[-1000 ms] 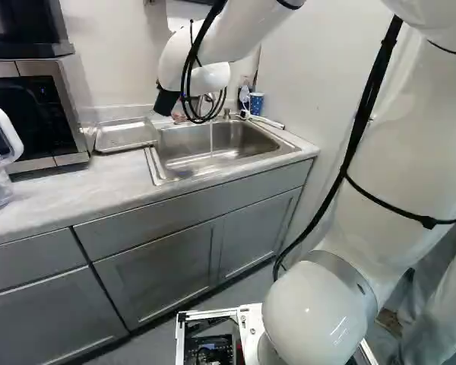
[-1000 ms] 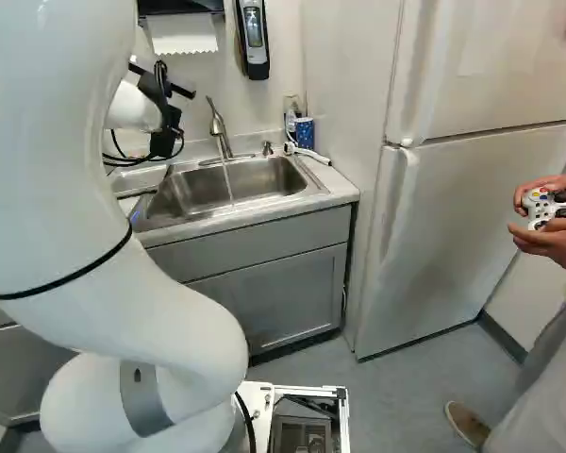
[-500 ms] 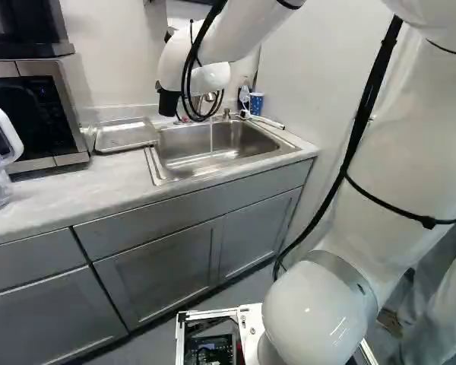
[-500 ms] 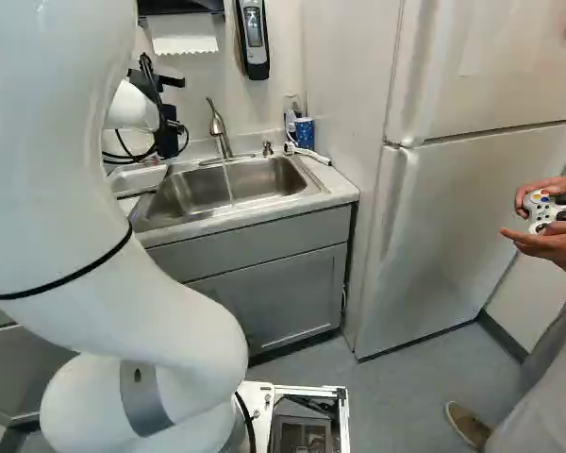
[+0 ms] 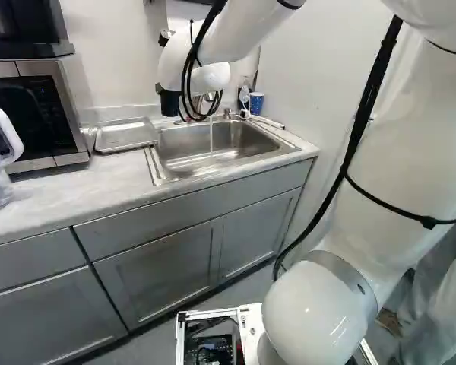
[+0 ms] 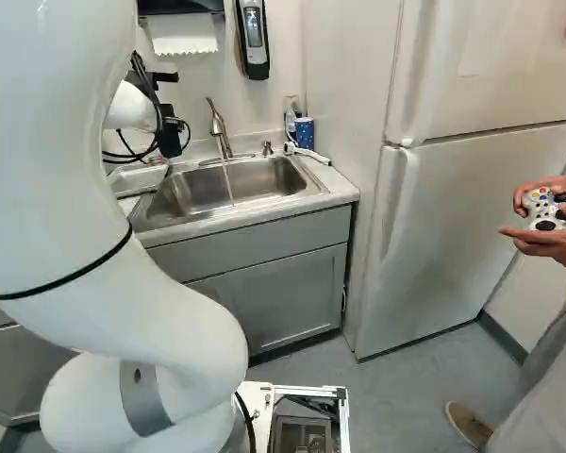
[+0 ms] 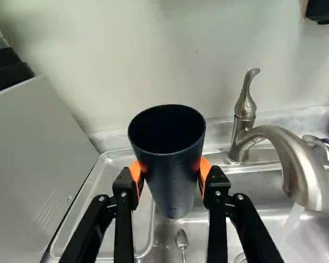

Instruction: Rinse the cup and place it in the tray

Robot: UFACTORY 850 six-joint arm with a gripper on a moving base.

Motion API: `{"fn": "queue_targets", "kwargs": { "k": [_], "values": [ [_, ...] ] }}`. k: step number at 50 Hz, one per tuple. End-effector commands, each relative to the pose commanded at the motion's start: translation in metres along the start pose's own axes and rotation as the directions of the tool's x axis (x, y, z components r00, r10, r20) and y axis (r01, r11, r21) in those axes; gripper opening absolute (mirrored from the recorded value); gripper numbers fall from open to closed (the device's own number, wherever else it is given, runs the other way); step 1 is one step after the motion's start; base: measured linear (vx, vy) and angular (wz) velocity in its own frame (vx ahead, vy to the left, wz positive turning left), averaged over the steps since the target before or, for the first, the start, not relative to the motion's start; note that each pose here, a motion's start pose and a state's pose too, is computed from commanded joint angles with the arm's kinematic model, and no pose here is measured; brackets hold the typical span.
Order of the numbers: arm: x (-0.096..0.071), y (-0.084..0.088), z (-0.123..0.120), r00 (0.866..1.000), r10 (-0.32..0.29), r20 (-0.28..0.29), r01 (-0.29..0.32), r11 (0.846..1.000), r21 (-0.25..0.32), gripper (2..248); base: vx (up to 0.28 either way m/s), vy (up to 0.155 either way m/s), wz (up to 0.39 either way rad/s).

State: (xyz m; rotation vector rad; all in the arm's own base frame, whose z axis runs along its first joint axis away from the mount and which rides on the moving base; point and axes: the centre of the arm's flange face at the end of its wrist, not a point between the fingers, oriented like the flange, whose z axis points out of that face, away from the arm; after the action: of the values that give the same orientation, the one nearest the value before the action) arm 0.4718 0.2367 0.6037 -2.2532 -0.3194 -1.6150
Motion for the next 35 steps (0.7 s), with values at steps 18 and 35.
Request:
{"fn": "queue_targets", "kwargs": {
  "k": [18,35],
  "values": [
    [0.001,-0.019,0.015,1.0,-0.01,0.002,0.01,0.999,0.032,121,0.0,0.0,0.0],
    [0.004,-0.044,0.029,1.0,-0.02,-0.017,0.021,0.997,0.073,121,0.0,0.0,0.0]
  ]
}}
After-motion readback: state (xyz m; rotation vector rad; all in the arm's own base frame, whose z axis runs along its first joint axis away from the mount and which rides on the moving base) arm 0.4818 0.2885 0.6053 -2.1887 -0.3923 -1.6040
